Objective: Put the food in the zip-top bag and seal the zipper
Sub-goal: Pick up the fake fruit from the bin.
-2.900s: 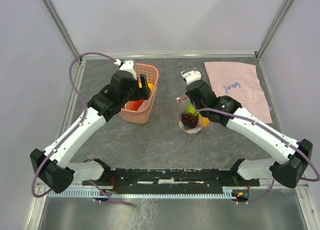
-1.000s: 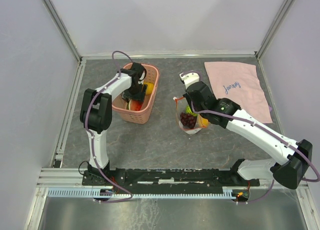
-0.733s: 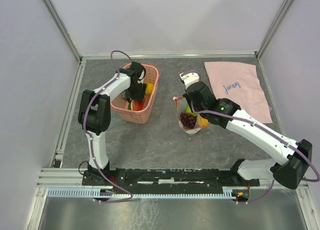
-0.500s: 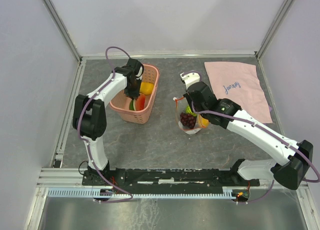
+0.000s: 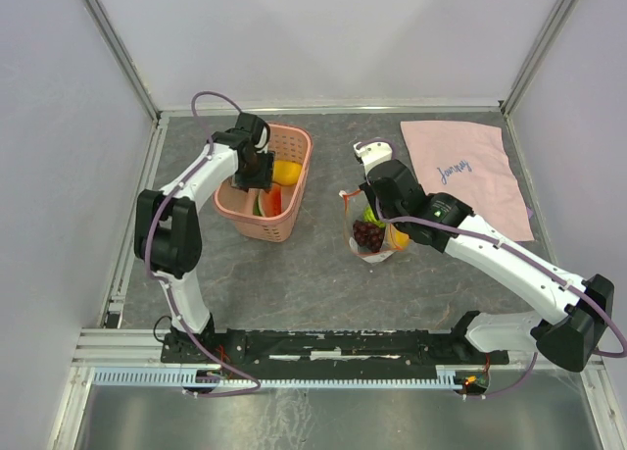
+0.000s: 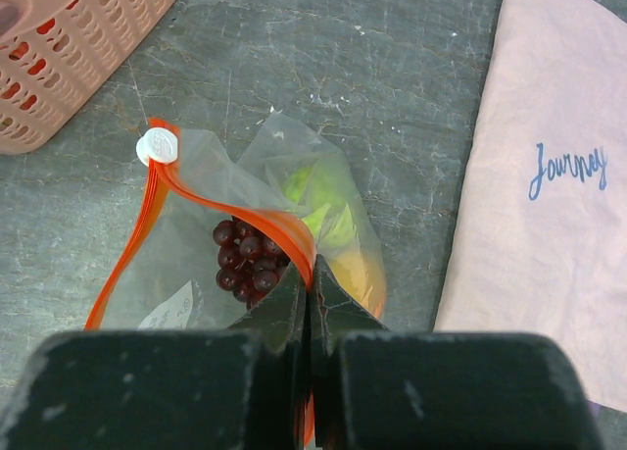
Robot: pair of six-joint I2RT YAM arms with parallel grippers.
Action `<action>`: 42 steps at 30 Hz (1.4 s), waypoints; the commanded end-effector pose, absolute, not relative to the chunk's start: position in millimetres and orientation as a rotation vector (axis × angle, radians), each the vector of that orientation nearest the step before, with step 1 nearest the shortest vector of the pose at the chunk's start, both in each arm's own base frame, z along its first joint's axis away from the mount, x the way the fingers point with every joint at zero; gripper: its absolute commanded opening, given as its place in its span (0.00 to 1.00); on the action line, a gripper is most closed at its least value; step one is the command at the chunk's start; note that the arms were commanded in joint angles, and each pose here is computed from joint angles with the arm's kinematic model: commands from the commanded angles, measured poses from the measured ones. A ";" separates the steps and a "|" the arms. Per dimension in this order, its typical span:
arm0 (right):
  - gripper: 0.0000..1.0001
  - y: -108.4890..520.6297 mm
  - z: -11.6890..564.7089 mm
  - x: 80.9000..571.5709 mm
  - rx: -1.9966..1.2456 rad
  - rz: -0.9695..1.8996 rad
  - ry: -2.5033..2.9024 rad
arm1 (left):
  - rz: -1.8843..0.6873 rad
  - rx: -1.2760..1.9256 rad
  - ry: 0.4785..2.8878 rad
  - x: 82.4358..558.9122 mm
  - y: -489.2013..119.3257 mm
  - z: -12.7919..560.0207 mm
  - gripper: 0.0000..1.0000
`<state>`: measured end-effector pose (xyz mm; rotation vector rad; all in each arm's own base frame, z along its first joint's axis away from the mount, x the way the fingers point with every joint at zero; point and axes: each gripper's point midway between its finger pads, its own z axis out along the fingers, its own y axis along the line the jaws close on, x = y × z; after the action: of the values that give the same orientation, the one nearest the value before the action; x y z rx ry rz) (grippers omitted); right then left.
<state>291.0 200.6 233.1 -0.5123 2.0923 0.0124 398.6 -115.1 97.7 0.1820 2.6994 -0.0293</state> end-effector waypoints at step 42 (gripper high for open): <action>0.02 210.6 248.4 296.2 -0.470 0.090 2.040 | -0.032 -0.194 2.607 381.8 -119.7 63.6 0.65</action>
<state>290.0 203.8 230.1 -0.5233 2.0953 0.0318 368.8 -116.5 28.3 -0.1083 2.7423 0.0204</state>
